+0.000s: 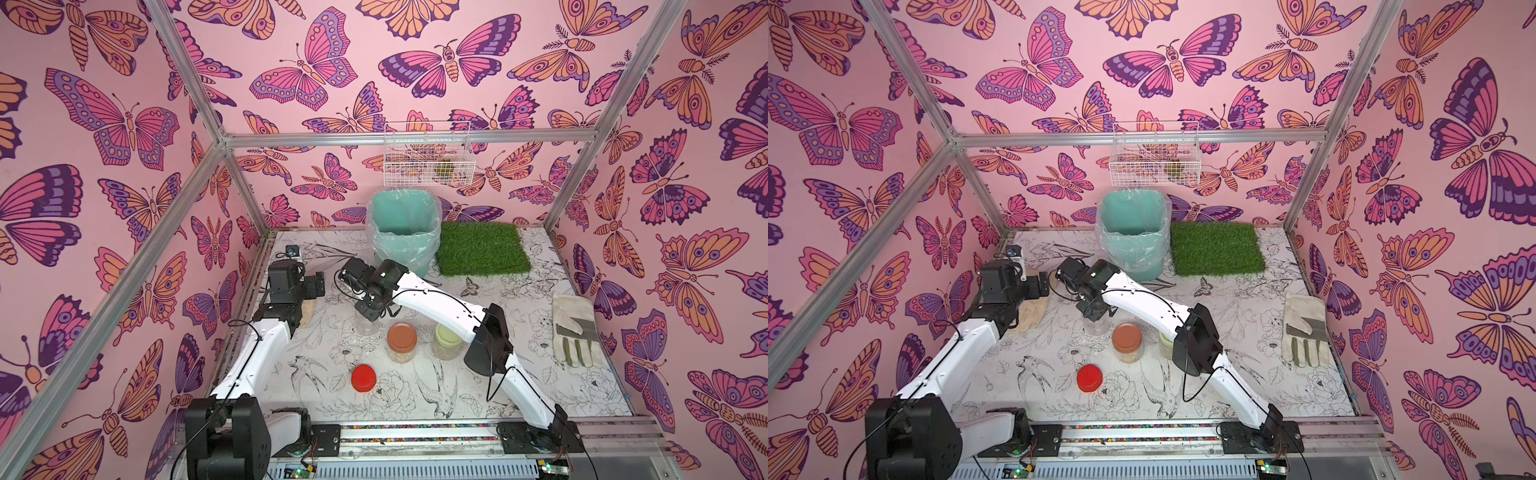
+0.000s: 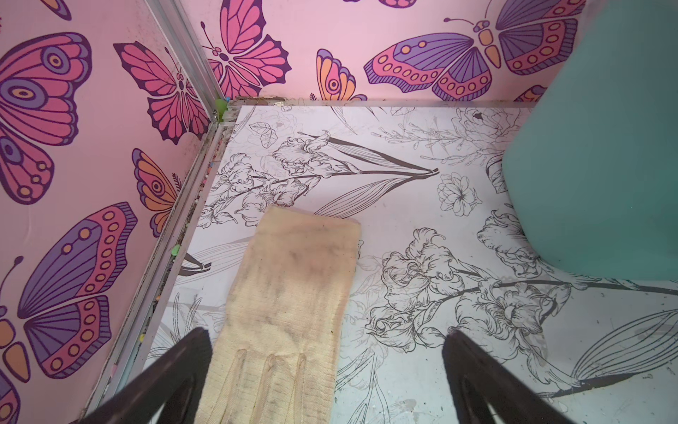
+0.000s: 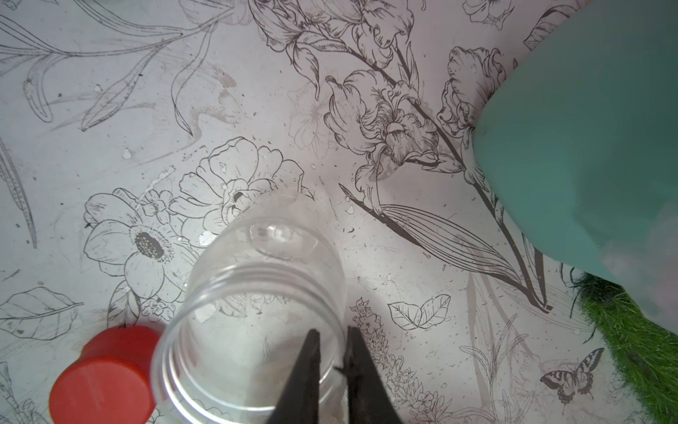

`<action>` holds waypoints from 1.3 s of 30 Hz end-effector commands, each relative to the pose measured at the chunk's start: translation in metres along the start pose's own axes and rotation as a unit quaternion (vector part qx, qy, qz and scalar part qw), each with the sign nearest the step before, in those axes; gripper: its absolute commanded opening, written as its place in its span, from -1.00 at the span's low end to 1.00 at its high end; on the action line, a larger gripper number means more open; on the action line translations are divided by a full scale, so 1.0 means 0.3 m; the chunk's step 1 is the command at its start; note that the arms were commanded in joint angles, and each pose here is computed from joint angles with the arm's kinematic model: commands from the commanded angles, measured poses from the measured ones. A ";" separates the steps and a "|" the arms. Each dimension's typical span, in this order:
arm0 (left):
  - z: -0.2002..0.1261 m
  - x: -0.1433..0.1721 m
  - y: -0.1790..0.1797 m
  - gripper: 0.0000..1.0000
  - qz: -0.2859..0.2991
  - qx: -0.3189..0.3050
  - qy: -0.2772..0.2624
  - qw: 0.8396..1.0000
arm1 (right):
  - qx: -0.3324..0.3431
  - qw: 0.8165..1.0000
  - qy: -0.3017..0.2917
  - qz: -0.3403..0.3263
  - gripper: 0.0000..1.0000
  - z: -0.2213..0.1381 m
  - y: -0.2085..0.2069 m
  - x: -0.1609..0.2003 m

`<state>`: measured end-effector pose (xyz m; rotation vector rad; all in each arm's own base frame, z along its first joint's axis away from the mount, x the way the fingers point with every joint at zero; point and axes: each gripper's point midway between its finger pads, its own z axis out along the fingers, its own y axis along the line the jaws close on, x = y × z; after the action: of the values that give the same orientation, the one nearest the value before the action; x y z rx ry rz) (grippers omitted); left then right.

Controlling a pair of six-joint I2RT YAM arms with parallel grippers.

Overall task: Empty moldy peanuts from jars
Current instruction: Place the jar at the center of the board.

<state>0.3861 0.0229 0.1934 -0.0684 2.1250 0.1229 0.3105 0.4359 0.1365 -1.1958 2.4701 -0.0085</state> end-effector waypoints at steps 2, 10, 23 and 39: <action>-0.003 0.014 0.007 1.00 0.003 -0.002 -0.001 1.000 | -0.007 1.000 0.001 0.014 -0.46 0.012 0.000 -0.006; -0.006 0.012 0.009 1.00 0.005 -0.003 -0.002 1.000 | -0.018 1.000 -0.003 0.025 -0.37 -0.008 -0.002 -0.012; -0.008 0.010 0.003 1.00 0.004 0.001 -0.003 1.000 | -0.013 0.998 -0.046 0.047 0.17 -0.167 -0.051 -0.025; -0.008 0.008 -0.025 1.00 0.003 0.025 -0.004 1.000 | -0.058 0.995 -0.074 0.030 1.00 -0.394 -0.060 0.163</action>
<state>0.3859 0.0167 0.1909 -0.0359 2.1312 0.0905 0.2658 0.3765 0.2316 -1.0908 2.3974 0.2019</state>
